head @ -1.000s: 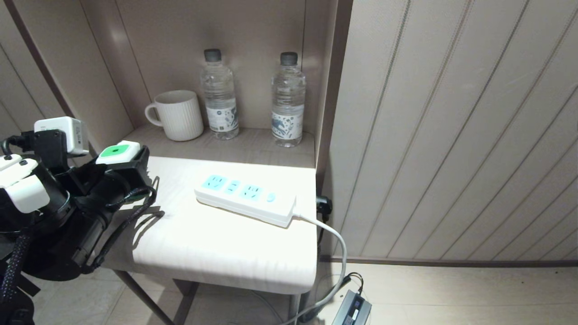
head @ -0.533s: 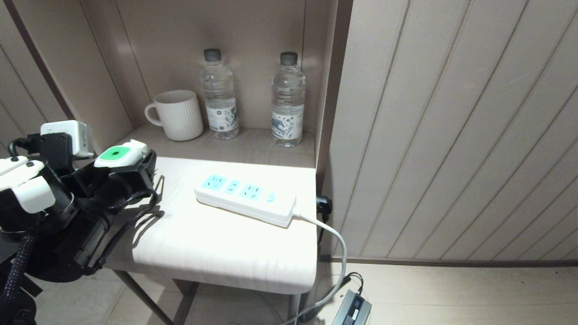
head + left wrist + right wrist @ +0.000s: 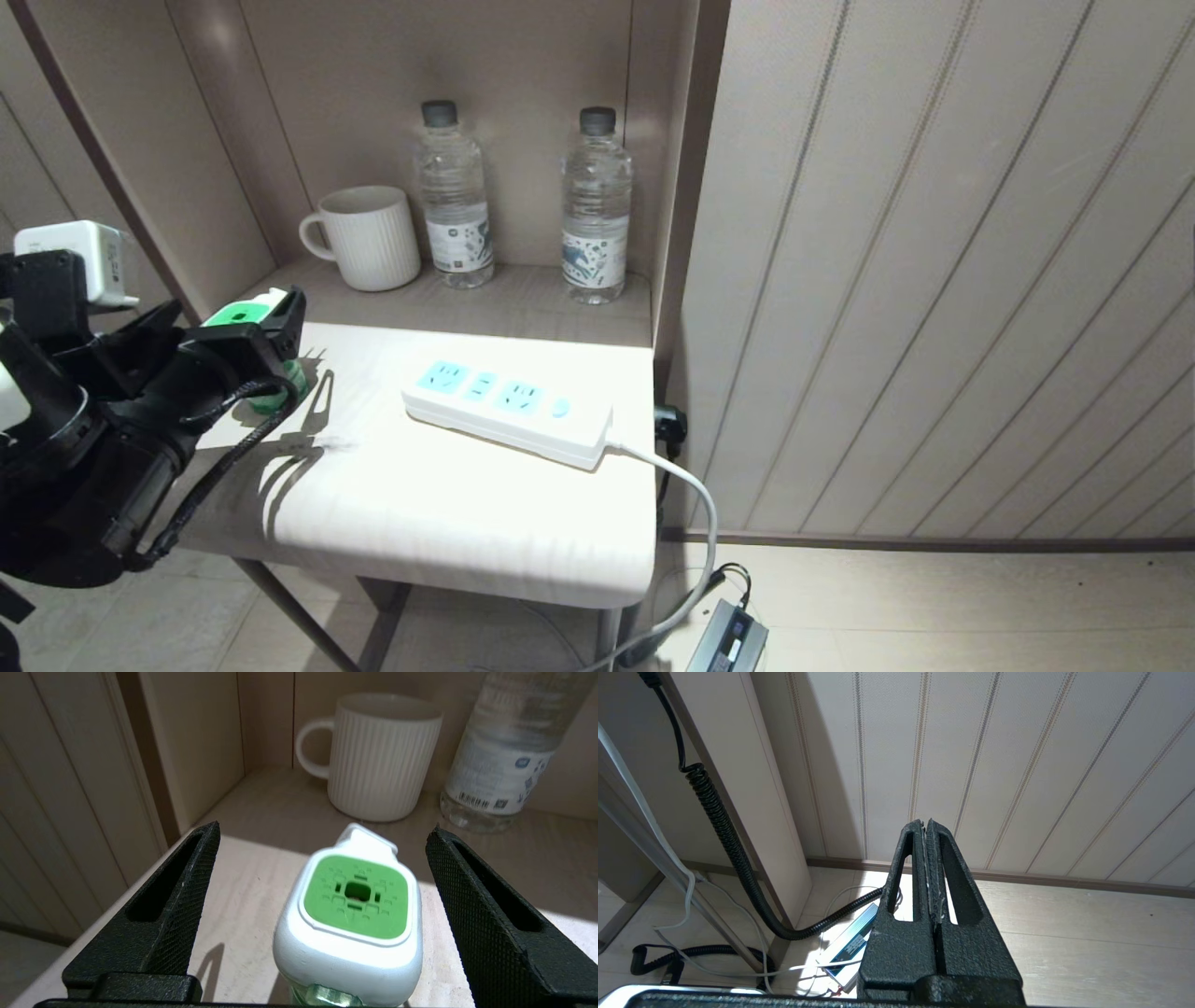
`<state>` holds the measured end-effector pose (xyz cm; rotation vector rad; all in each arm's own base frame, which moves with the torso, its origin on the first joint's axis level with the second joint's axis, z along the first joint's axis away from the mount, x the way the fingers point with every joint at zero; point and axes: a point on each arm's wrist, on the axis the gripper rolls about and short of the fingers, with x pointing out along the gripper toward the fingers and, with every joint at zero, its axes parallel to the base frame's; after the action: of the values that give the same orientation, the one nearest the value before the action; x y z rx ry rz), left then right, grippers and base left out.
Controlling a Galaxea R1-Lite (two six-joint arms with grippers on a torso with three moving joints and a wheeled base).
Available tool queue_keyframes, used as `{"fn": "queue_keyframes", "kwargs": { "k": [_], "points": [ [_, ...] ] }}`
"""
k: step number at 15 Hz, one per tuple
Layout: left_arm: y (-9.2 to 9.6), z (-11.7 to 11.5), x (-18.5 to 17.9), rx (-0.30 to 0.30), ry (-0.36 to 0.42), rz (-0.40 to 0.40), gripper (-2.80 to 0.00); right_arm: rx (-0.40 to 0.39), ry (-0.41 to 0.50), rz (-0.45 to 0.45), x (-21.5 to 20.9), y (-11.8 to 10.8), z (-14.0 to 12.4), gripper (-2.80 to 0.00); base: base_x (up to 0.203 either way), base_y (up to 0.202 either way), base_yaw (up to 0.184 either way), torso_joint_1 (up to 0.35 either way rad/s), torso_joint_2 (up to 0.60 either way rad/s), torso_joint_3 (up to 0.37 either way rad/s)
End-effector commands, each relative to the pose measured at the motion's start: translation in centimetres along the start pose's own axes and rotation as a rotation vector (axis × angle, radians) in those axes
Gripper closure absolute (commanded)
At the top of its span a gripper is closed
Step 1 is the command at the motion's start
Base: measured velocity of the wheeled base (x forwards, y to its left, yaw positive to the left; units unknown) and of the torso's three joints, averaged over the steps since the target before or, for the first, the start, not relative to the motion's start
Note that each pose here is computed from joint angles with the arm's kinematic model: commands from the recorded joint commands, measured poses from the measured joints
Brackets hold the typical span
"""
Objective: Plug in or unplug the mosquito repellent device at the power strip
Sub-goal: Place the mosquito repellent liquid on the table, then pick up the mosquito repellent liquid
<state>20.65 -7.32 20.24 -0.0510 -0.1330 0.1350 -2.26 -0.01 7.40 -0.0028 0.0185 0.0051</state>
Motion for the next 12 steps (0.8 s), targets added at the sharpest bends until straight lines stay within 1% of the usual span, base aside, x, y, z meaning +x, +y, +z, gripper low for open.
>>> {"fn": "queue_keyframes", "kwargs": {
  "k": [1, 2, 3, 4, 6, 7, 8, 10, 11, 12],
  "points": [
    [0.6, 2.2, -0.9, -0.027, -0.070, 0.004, -2.80, 0.000, 0.001, 0.000, 0.0, 0.0, 0.0, 0.00, 0.000, 0.000, 0.000, 0.000, 0.00, 0.000],
    [0.9, 3.3, -1.5, -0.030, -0.085, 0.003, -2.80, 0.000, 0.001, 0.001, 0.0, 0.0, 0.0, 0.00, 0.000, 0.000, 0.000, 0.000, 0.00, 0.000],
    [1.5, 4.9, -2.4, -0.039, -0.110, 0.003, -2.80, 0.000, 0.001, 0.000, 0.0, 0.0, 0.0, 0.00, 0.000, 0.000, 0.000, 0.000, 0.00, 0.000],
    [1.7, 6.0, -2.9, -0.035, -0.109, 0.002, -2.80, 0.000, 0.001, 0.000, 0.0, 0.0, 0.0, 0.00, 0.000, 0.000, 0.000, 0.000, 0.00, 0.000],
    [1.9, 6.6, -3.2, -0.030, -0.106, 0.001, -2.80, 0.000, 0.001, 0.000, 0.0, 0.0, 0.0, 0.00, 0.000, 0.000, 0.000, 0.000, 0.00, 0.000],
    [2.4, 7.8, -4.0, -0.038, -0.120, 0.002, -0.95, 0.000, 0.001, 0.000, 0.0, 0.0, 0.0, 0.00, 0.000, 0.000, 0.000, 0.000, 0.00, 0.000],
    [3.1, 9.1, -5.2, -0.053, -0.145, 0.003, 0.00, 0.000, 0.001, 0.000, 0.0, 0.0, 0.0, 0.00, 0.000, 0.000, 0.000, 0.000, 0.00, 0.000],
    [4.2, 10.7, -7.0, -0.048, -0.137, 0.009, 0.00, 0.000, 0.001, 0.000, 0.0, 0.0, 0.0, 0.00, 0.000, 0.000, 0.000, 0.000, 0.00, 0.000],
    [5.0, 11.6, -8.3, -0.051, -0.141, 0.014, 0.00, 0.000, 0.001, 0.000, 0.0, 0.0, 0.0, 0.00, 0.000, 0.000, 0.000, 0.000, 0.00, 0.000],
    [5.8, 12.0, -9.6, -0.043, -0.127, 0.024, 0.00, 0.000, 0.001, 0.000, 0.0, 0.0, 0.0, 0.00, 0.000, 0.000, 0.000, 0.000, 0.00, 0.000]
  ]
}}
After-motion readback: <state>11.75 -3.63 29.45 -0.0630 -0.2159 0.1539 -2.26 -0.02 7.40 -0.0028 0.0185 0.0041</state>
